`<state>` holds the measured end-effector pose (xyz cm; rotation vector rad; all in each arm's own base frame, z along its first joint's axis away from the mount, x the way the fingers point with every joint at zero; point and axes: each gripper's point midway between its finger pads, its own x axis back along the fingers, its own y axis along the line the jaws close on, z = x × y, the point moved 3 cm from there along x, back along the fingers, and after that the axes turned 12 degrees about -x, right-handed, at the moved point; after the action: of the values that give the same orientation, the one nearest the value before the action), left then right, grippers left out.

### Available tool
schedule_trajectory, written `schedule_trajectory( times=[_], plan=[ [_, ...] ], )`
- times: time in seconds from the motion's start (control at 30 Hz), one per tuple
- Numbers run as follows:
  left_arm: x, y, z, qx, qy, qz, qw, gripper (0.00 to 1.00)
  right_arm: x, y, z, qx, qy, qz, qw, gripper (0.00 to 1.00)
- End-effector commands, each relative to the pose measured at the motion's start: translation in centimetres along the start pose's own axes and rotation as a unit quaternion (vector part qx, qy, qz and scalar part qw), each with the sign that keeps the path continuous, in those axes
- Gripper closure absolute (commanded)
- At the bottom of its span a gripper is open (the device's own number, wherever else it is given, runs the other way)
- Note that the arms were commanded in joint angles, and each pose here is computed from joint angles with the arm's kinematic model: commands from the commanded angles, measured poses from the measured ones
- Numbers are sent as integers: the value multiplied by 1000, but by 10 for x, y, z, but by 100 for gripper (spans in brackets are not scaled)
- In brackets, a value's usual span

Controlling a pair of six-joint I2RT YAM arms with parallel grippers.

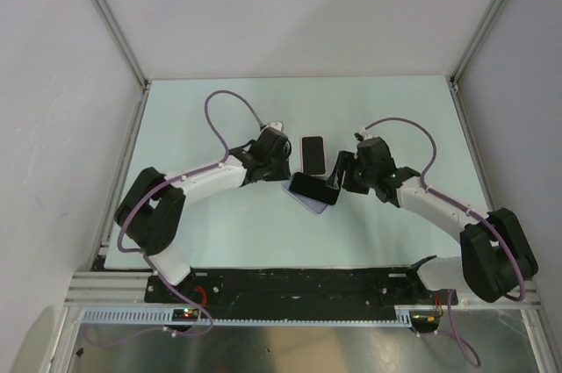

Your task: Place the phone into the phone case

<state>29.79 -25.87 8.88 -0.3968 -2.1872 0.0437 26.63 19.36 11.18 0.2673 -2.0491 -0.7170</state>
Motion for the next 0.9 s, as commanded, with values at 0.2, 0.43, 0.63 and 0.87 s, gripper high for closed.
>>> schedule_trajectory(
  times=[0.2,0.43,0.63,0.87],
  plan=[
    [-18,-11,-26,-140,2,50,989,50,-20,-28,-2,-31,-42,-21,998,21],
    [-31,-15,-15,-164,27,77,983,49,-38,-29,6,-51,-36,-58,996,19],
    [-34,-12,-4,-161,42,77,983,52,-53,-30,14,-76,-20,-79,994,23],
    [-40,-7,5,-143,52,62,986,59,-50,-29,20,-92,-14,-92,991,30]
  ],
)
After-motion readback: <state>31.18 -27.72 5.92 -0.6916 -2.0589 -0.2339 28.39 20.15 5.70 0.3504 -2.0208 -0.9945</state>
